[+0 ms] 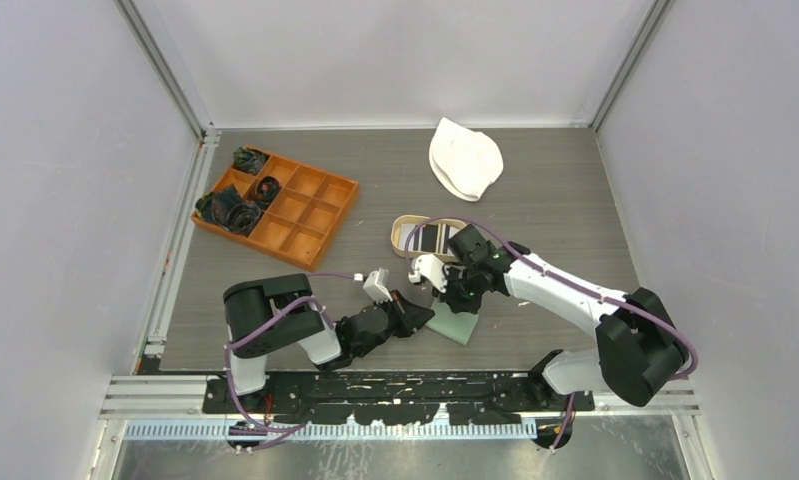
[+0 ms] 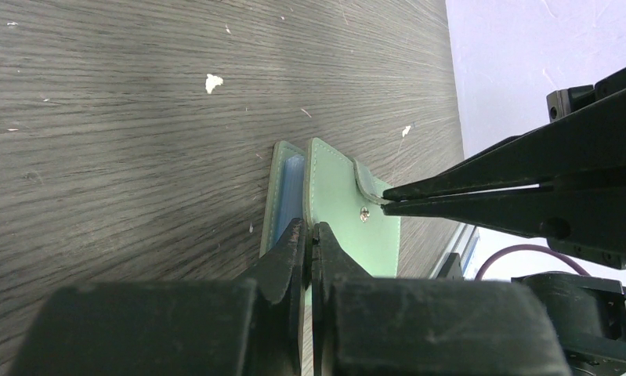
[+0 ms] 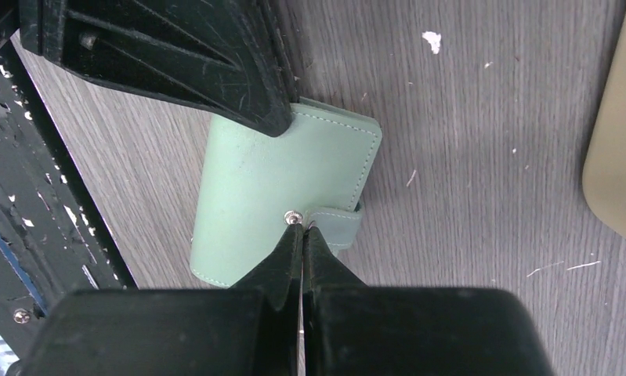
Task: Put the credit cards into the card holder
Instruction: Close the card holder at the center of the board.
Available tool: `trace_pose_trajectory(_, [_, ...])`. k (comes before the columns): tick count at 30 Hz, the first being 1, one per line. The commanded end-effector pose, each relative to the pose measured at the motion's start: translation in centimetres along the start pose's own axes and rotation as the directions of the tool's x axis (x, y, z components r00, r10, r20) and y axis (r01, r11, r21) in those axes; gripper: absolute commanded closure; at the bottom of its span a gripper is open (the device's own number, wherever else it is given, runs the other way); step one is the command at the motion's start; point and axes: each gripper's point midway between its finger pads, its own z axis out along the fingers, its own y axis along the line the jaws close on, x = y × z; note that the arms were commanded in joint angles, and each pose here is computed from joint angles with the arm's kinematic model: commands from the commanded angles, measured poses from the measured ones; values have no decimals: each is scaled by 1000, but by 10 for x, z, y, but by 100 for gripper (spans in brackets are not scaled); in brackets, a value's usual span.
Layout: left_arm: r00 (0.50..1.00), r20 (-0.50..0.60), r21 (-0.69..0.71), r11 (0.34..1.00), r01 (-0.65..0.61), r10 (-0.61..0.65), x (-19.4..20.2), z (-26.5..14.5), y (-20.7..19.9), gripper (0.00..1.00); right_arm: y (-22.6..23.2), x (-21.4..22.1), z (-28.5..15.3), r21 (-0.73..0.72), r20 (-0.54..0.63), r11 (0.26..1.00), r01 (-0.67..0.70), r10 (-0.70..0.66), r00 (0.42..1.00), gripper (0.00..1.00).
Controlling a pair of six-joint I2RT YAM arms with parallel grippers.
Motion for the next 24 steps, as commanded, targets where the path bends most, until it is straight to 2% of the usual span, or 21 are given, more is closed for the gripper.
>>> trace_pose_trajectory(1, [1000,14,29,1000,-3,2,-3,0,-7,100,-1,-14,3,18,25,999,43,-44,999,99])
trace_pose_trajectory(24, [1000,22,31,1000,-2,1,-5,-3,-6,100,17,0,2,-4,-25,974,228,-228,973,99])
